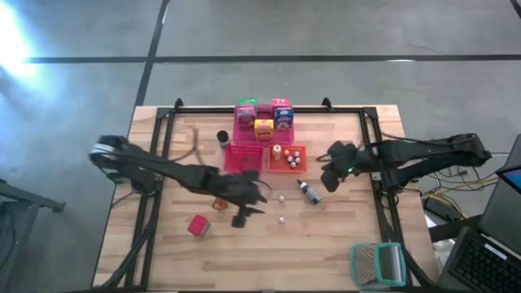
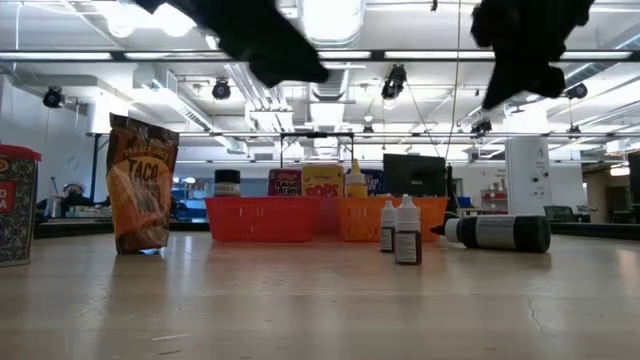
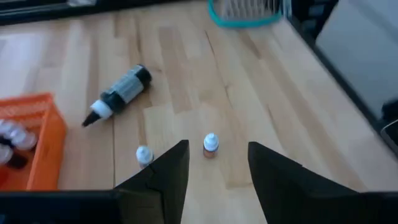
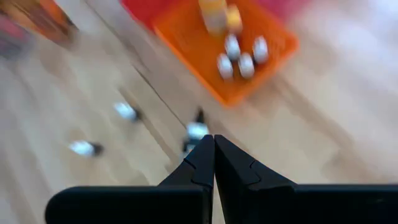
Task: Pick & Place Kitchen Items
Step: Adjust the large black food coloring bottle on the table
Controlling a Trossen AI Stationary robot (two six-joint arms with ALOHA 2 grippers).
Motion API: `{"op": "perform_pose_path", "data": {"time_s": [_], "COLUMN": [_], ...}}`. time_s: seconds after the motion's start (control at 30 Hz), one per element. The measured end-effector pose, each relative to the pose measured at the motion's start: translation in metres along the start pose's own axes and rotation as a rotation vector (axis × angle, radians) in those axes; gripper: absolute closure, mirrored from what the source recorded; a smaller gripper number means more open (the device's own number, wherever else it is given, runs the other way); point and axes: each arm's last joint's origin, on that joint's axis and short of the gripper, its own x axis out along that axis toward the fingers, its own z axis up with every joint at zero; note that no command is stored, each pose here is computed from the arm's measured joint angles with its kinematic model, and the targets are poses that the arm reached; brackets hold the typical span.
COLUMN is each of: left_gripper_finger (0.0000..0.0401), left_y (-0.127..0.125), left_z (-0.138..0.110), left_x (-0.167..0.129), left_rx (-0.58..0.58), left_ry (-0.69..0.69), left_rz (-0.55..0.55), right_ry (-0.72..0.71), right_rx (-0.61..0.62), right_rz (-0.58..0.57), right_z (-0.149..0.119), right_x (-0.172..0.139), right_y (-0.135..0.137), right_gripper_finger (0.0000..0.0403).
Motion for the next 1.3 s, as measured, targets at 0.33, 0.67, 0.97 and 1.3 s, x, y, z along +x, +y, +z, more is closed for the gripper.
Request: {"op": "perform_pose_path", "data": {"time_s": [0.33, 0.67, 0.97, 1.3], "left_gripper_finger": [0.0233, 0.0233, 0.0233, 0.0233], "left_y": [0.000, 0.000, 0.000, 0.000], "left_z": [-0.058, -0.083, -0.088, -0.090], "left_x": [-0.066, -0.086, -0.084, -0.083], "left_rx": [-0.093, -0.095, -0.095, -0.085], "left_ry": [-0.350, -0.455, -0.435, -0.406], "left_rz": [0.054, 0.056, 0.057, 0.059], "right_ry": [0.306, 0.388, 0.404, 0.410], "right_rx": [0.040, 0.060, 0.063, 0.010], "right_rz": [-0.106, -0.062, -0.138, -0.245], "right_z": [-0.023, -0.018, -0.004, 0.005], "right_x": [0.066, 0.090, 0.117, 0.131], "right_y": [0.027, 0.046, 0.051, 0.056], "right_gripper_finger": [0.0384, 0.0258, 0.0178, 0.0169]}}
